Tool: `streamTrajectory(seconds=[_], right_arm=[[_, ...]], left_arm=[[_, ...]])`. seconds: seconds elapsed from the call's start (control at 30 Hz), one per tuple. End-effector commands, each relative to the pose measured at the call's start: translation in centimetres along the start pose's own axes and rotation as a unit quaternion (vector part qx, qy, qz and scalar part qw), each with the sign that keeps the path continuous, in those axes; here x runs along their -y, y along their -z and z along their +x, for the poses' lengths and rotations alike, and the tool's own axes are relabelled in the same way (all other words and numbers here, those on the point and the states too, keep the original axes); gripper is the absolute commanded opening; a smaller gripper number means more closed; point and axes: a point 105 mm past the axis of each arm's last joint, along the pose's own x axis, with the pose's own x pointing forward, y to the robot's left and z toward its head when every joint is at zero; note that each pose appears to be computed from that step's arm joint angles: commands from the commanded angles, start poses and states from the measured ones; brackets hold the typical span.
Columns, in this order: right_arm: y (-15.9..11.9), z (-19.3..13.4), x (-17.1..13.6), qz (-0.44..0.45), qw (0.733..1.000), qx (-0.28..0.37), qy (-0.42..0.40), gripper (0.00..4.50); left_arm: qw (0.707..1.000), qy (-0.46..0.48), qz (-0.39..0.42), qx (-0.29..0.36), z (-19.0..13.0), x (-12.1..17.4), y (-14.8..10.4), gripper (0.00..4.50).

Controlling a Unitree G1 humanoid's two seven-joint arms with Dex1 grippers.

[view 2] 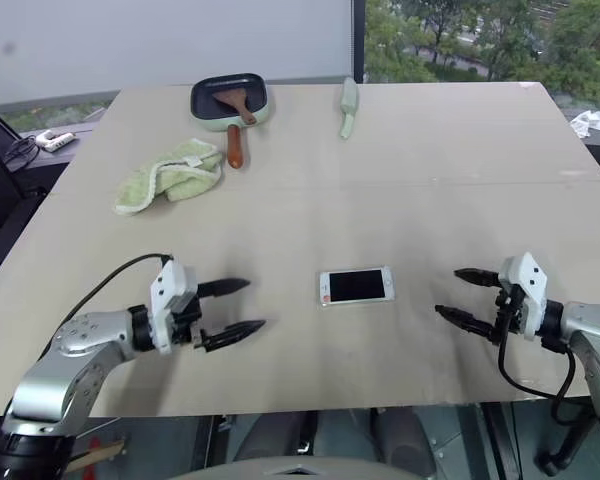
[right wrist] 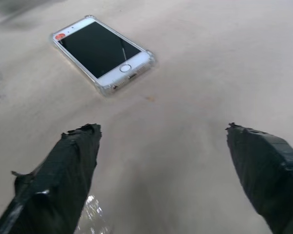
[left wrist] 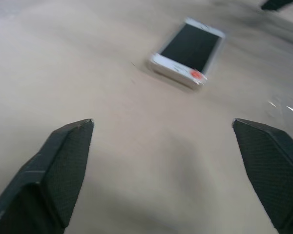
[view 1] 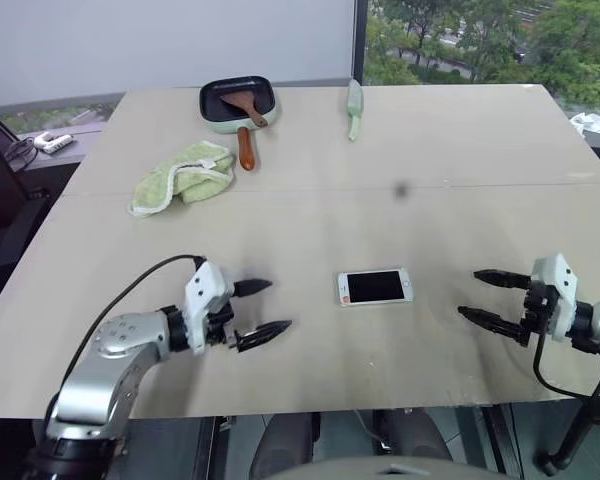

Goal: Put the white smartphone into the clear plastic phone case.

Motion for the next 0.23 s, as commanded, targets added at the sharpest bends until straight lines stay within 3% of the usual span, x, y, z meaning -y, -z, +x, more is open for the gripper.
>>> streamTrajectory(seconds=[0.03, 0.23], right_arm=[[-0.98, -0.94, 0.20, -0.025, 1.000, 0.009, -0.004, 4.50], [-0.73, -0.87, 0.43, -0.030, 0.999, 0.000, -0.012, 4.50]], left_arm=[[0.999, -0.008, 0.045, 0.009, -1.25, -0.15, -1.27, 4.42], [0.996, -0.027, 0.083, 0.007, -1.12, -0.88, -1.14, 4.42]])
